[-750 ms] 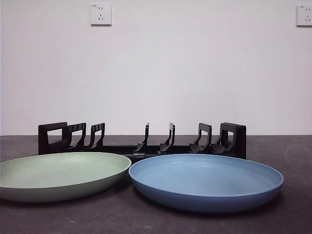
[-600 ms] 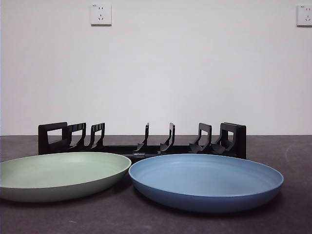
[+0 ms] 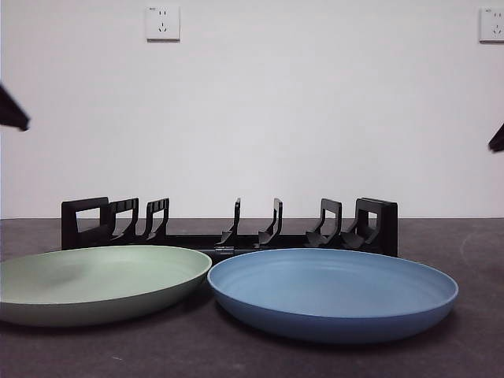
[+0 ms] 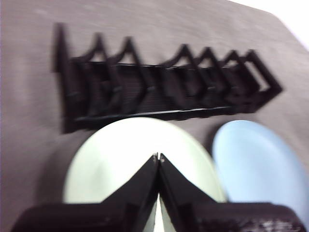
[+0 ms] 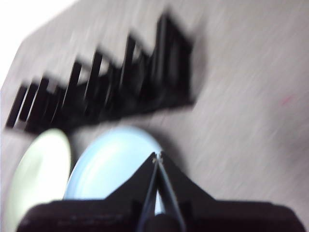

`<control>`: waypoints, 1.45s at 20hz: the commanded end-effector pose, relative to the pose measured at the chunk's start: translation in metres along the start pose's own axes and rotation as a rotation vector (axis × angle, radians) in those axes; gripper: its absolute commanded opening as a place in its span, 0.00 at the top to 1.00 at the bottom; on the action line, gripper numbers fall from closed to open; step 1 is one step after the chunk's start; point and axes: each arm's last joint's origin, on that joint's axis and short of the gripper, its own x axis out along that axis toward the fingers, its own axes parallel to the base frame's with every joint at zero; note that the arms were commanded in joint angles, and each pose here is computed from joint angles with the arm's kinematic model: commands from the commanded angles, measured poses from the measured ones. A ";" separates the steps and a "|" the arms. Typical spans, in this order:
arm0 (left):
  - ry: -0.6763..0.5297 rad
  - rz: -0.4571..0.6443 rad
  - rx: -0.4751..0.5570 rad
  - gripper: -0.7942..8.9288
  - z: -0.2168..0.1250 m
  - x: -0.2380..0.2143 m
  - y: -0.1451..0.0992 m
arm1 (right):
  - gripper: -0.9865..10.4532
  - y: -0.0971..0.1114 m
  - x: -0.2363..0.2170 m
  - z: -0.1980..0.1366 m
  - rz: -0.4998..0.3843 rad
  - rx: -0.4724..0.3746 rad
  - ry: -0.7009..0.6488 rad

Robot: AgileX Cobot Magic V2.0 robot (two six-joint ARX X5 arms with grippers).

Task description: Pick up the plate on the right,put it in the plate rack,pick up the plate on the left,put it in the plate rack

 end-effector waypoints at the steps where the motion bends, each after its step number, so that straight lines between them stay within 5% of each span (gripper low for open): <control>1: 0.023 -0.035 -0.006 0.92 0.011 0.008 0.000 | 0.91 -0.003 0.010 0.002 0.032 -0.004 0.082; 5: 0.070 -0.093 -0.023 0.91 0.015 0.017 0.001 | 0.80 0.000 0.025 -0.004 0.058 -0.080 0.175; 8: 0.093 -0.104 -0.053 0.65 0.013 0.023 0.001 | 0.77 0.009 0.035 -0.010 0.005 -0.133 0.199; 14: 0.136 -0.159 -0.053 0.65 0.010 0.035 -0.002 | 0.77 0.019 0.064 -0.022 -0.083 -0.186 0.290; 22: 0.165 -0.190 -0.031 0.65 0.007 0.039 -0.011 | 0.78 0.000 0.104 -0.036 -0.110 -0.115 0.397; 25: 0.168 -0.196 -0.025 0.65 0.006 0.039 -0.013 | 0.92 -0.002 0.107 -0.037 -0.121 -0.086 0.406; 29: 0.159 -0.210 -0.008 0.65 0.007 0.040 -0.014 | 0.92 -0.001 0.107 -0.035 -0.123 -0.072 0.399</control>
